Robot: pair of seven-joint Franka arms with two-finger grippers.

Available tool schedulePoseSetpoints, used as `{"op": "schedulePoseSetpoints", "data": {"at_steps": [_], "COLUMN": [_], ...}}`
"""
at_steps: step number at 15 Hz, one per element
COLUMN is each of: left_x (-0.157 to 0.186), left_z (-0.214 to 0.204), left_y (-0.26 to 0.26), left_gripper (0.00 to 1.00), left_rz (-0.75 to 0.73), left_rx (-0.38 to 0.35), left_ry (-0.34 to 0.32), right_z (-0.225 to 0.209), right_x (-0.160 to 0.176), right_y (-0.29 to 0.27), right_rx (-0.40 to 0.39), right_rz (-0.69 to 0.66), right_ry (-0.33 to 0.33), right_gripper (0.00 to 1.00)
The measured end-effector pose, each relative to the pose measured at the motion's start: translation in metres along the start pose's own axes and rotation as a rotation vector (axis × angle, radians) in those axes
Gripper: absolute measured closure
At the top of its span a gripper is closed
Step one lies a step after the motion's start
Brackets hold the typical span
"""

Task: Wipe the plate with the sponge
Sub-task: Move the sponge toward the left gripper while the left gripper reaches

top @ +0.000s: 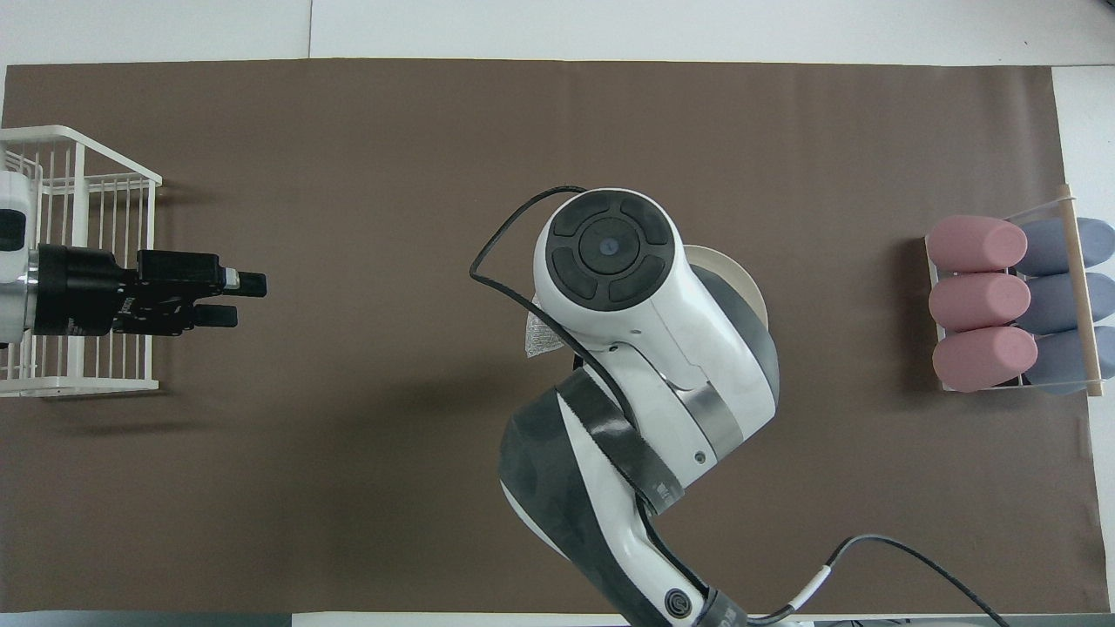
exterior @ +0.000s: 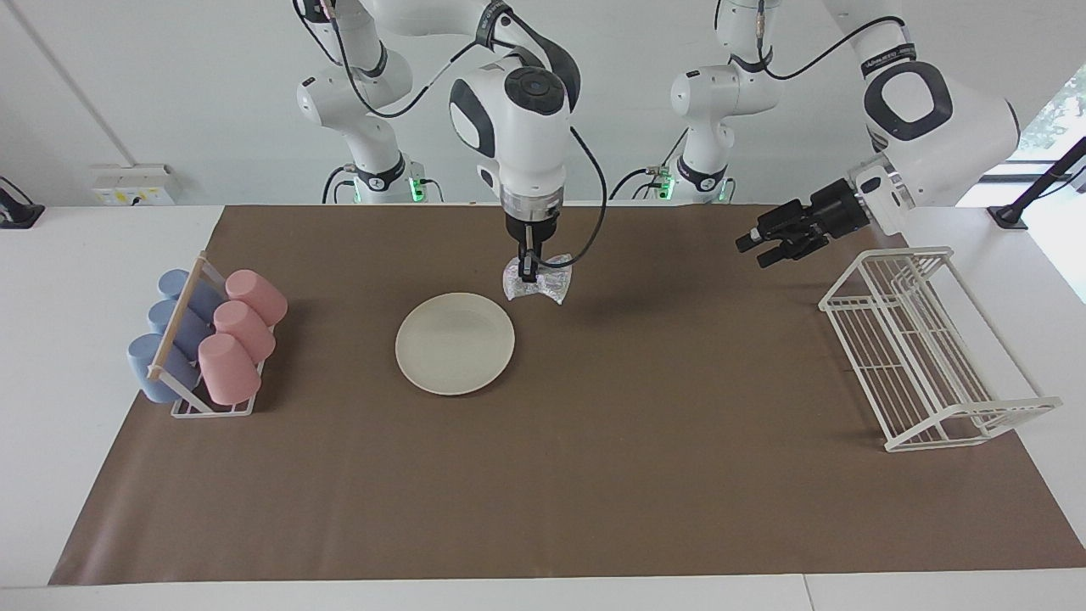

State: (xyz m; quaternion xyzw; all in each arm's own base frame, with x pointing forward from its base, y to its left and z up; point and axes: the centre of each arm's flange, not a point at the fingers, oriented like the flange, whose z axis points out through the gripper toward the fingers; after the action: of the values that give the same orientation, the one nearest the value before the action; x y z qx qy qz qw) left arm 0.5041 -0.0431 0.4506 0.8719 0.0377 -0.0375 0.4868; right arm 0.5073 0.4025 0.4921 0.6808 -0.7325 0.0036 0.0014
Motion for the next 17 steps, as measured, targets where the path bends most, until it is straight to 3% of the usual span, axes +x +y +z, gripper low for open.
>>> {"op": "schedulePoseSetpoints", "data": {"at_steps": [3, 9, 14, 17], "left_x": [-0.001, -0.008, -0.008, -0.002], "left_z": [0.028, 0.095, 0.124, 0.129], "left_y": [-0.016, -0.002, 0.015, 0.023], "left_gripper": [0.0, 0.0, 0.0, 0.0], "left_rz": [0.049, 0.096, 0.08, 0.091], "left_rx": [-0.073, -0.214, -0.319, -0.314], "left_ry": [-0.045, -0.124, -0.127, -0.112], "right_z": [-0.018, -0.025, -0.011, -0.005], "right_x": [-0.021, -0.03, -0.031, -0.031], "right_y": [0.005, -0.007, -0.009, -0.009], "right_rx": [0.026, 0.1, 0.086, 0.081], "right_rz": [-0.028, -0.024, -0.023, -0.023], "right_ry": [-0.025, -0.092, -0.081, -0.077], "right_gripper": [0.91, 0.91, 0.91, 0.91]}}
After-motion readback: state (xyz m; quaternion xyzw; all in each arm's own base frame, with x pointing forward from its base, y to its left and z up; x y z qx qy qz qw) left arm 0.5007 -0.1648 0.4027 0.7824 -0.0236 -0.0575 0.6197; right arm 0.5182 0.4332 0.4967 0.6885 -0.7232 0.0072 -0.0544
